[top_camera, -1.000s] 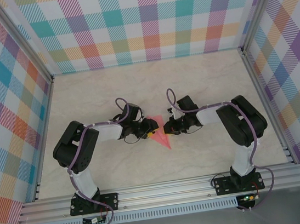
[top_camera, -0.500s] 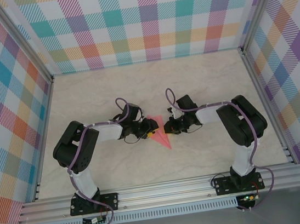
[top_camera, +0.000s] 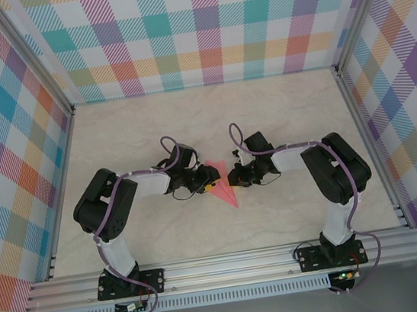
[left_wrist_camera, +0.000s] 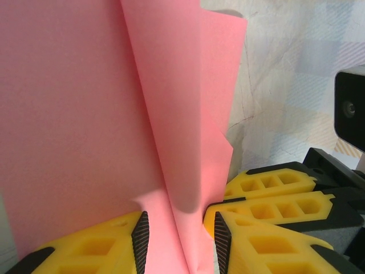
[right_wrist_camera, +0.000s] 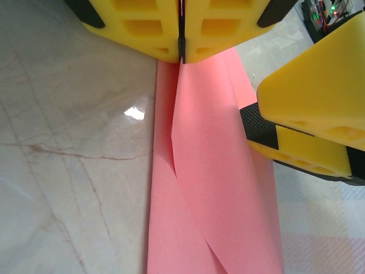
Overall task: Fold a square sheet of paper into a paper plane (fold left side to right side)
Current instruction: Fourth fold the wing at the center of the table.
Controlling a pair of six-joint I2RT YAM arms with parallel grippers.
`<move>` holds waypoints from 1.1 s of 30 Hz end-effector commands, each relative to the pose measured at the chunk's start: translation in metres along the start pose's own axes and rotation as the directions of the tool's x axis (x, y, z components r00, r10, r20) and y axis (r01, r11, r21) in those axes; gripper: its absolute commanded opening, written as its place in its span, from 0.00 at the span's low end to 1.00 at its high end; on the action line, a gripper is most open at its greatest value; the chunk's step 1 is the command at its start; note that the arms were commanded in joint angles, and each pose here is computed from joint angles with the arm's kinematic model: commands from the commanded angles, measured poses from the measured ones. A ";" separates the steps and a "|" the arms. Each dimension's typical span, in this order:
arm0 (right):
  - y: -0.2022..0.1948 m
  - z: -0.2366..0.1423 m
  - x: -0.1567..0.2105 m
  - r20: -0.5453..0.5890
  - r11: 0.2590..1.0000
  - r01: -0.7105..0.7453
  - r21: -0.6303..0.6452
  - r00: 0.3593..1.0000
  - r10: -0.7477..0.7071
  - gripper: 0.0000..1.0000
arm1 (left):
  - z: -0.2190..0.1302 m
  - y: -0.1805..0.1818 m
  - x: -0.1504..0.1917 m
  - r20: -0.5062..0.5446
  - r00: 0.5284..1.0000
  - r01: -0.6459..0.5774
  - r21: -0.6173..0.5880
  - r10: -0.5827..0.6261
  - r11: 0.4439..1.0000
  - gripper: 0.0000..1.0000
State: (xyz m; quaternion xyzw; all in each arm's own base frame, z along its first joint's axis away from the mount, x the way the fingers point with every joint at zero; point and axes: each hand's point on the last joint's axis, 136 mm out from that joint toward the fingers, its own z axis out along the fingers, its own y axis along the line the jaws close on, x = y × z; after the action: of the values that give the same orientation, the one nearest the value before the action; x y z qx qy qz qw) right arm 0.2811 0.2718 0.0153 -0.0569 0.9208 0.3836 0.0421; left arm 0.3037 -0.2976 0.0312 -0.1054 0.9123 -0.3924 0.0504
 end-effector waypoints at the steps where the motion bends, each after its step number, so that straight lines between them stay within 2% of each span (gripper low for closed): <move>1: -0.018 0.000 0.009 -0.030 0.997 -0.016 0.082 0.999 0.019 0.09 | -0.014 -0.020 -0.001 0.019 0.998 -0.063 0.004 0.063 0.998 0.35; 9: -0.021 0.003 0.012 -0.039 0.996 -0.024 0.086 0.999 0.028 0.09 | -0.019 -0.040 -0.007 0.026 0.996 -0.092 0.032 0.091 0.995 0.24; 18: -0.020 0.003 0.013 -0.045 0.996 -0.020 0.088 0.999 0.024 0.09 | 0.008 -0.048 -0.019 -0.018 0.996 -0.091 0.073 0.093 0.993 0.20; 33: -0.020 0.000 0.013 -0.044 0.995 -0.011 0.099 0.999 0.015 0.10 | 0.027 0.004 -0.016 -0.037 0.998 -0.043 -0.062 0.041 0.997 0.19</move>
State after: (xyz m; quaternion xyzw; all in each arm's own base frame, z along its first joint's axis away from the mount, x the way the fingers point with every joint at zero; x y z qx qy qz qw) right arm 0.2808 0.2701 0.0144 -0.0617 0.9239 0.3754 0.0415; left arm 0.3346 -0.3203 0.0320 -0.0788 0.9140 -0.3940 0.0562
